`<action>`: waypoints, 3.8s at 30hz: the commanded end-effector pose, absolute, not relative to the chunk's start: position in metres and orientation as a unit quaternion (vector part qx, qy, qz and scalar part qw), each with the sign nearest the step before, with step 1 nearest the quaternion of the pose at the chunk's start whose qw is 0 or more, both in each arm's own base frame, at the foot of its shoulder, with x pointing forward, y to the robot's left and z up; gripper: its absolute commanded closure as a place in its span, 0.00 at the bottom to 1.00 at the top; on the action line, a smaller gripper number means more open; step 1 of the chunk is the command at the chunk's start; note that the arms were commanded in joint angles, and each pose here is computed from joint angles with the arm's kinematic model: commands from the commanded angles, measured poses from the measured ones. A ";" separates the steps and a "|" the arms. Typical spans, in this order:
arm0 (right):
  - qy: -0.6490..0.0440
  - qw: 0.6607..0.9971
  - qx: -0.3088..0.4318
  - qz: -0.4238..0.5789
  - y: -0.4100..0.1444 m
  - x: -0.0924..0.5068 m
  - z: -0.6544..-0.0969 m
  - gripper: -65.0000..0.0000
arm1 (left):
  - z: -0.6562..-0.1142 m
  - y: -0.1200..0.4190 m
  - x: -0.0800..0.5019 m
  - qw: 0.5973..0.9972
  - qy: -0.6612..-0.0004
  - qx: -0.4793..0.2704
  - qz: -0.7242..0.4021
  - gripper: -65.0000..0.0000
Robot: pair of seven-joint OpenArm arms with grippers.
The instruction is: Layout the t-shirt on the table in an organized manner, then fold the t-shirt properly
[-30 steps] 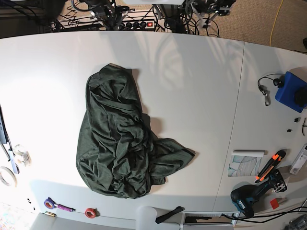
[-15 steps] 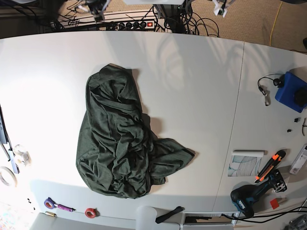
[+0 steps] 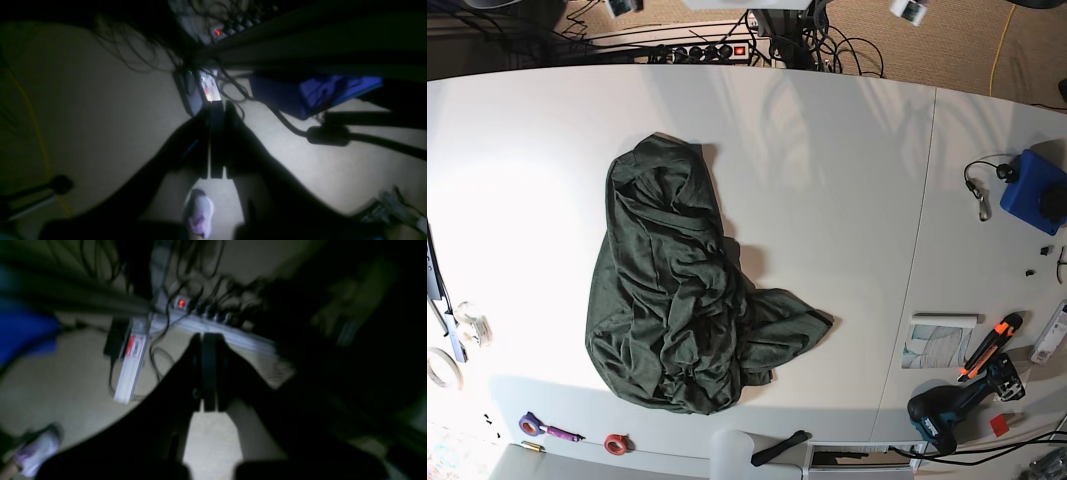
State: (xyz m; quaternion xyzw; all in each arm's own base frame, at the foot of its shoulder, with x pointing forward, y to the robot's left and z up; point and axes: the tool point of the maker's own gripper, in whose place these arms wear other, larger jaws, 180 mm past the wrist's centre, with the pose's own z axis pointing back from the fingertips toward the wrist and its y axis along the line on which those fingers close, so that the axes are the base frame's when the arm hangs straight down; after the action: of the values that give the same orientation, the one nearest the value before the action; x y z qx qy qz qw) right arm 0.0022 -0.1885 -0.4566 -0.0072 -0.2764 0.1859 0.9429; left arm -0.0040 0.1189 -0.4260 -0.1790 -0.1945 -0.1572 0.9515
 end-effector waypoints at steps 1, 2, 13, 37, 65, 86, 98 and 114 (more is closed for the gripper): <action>-0.293 0.937 -0.008 0.190 -0.189 0.006 -0.441 1.00 | -0.414 0.122 -0.001 0.949 -0.203 -0.178 -0.164 1.00; -0.306 0.933 -0.011 0.190 -0.189 0.012 -0.430 1.00 | -0.406 0.128 0.006 0.948 -0.212 -0.169 -0.169 1.00; -0.470 0.858 -0.064 0.195 -0.199 0.110 -0.322 1.00 | -0.347 0.163 0.085 0.924 -0.332 -0.148 -0.118 1.00; -0.583 0.789 -0.045 0.188 -0.158 0.212 -0.287 0.53 | -0.290 0.127 0.205 0.813 -0.519 -0.199 -0.173 0.67; -0.510 0.841 -0.057 0.174 -0.194 0.224 -0.366 1.00 | -0.318 0.130 0.203 0.829 -0.501 -0.215 -0.125 0.40; -0.439 0.839 0.062 0.315 -0.093 0.168 -0.405 1.00 | -0.330 0.047 0.259 0.811 -0.442 -0.345 -0.165 0.53; -0.410 0.842 0.045 0.348 -0.092 0.154 -0.416 1.00 | -0.346 -0.057 0.311 0.798 -0.405 -0.386 -0.224 0.53; -0.405 0.842 0.042 0.353 -0.092 0.150 -0.418 1.00 | -0.346 -0.119 0.363 0.796 -0.370 -0.423 -0.224 0.58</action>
State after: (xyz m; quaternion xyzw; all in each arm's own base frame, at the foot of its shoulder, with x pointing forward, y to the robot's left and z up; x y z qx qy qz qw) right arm 0.1646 -0.0877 -0.4048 0.0474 -0.4444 0.3366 0.8288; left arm 0.3505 -0.1108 -0.3706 -0.4087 -0.3407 -0.2232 0.8167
